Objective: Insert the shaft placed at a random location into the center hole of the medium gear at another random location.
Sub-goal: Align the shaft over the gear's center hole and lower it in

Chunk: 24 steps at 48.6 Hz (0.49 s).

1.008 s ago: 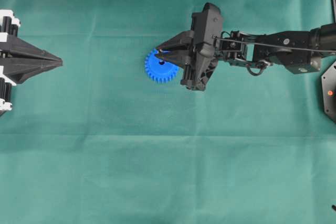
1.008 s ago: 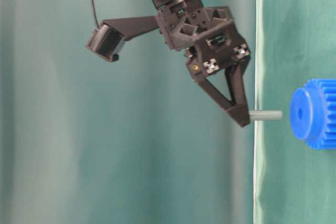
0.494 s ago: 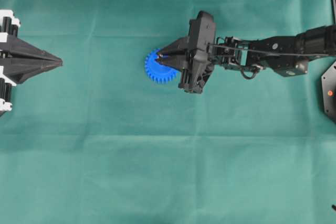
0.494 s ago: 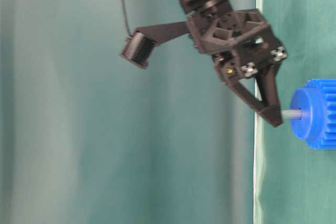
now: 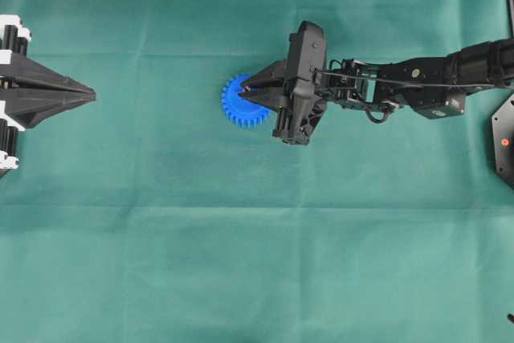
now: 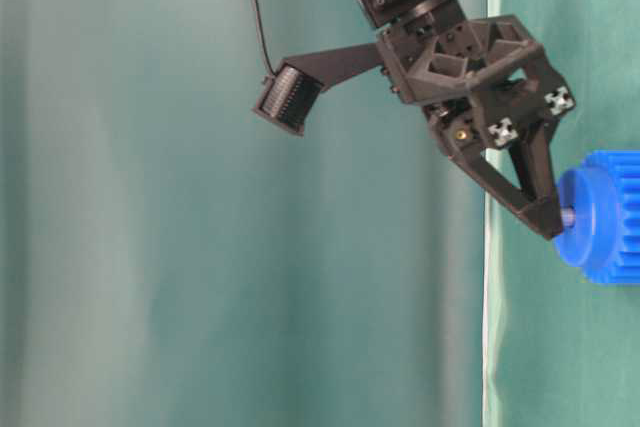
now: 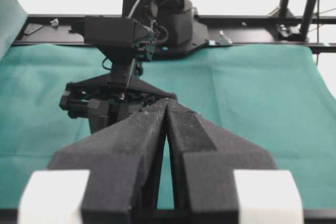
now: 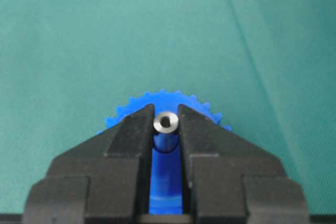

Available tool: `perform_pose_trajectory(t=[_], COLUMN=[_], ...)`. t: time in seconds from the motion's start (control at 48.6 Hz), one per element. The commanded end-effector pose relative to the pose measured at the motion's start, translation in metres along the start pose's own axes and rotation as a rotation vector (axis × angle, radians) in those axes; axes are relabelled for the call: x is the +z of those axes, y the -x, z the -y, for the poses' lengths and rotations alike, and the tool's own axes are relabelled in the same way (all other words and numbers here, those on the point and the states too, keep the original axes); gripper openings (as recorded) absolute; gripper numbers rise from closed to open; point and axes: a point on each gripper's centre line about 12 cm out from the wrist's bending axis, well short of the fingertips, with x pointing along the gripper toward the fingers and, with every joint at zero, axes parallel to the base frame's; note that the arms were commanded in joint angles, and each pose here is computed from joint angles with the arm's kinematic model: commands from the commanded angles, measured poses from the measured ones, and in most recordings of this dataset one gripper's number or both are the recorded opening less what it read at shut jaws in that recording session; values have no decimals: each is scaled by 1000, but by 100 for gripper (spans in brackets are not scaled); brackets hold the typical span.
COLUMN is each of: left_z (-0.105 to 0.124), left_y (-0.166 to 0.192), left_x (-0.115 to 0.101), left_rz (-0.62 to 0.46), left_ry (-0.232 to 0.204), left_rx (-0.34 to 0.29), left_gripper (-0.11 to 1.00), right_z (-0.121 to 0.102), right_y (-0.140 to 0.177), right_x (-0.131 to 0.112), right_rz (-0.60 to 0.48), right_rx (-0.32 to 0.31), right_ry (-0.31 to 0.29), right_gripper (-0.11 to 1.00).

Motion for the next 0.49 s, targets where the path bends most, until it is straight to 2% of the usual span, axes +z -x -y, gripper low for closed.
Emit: perform_pose_trajectory(t=[0.0, 0.473], left_z=[0, 0], left_y=[-2, -2], left_x=[4, 4], left_rz=[9, 9], left_ry=[-3, -3], left_rx=[-1, 1], left_gripper=[0, 0], right_z=[1, 1], right_y=[0, 0], right_x=[10, 7], right_rz=[40, 32], right_rx=[-4, -1], right_ry=[-1, 3], right_gripper=[14, 14])
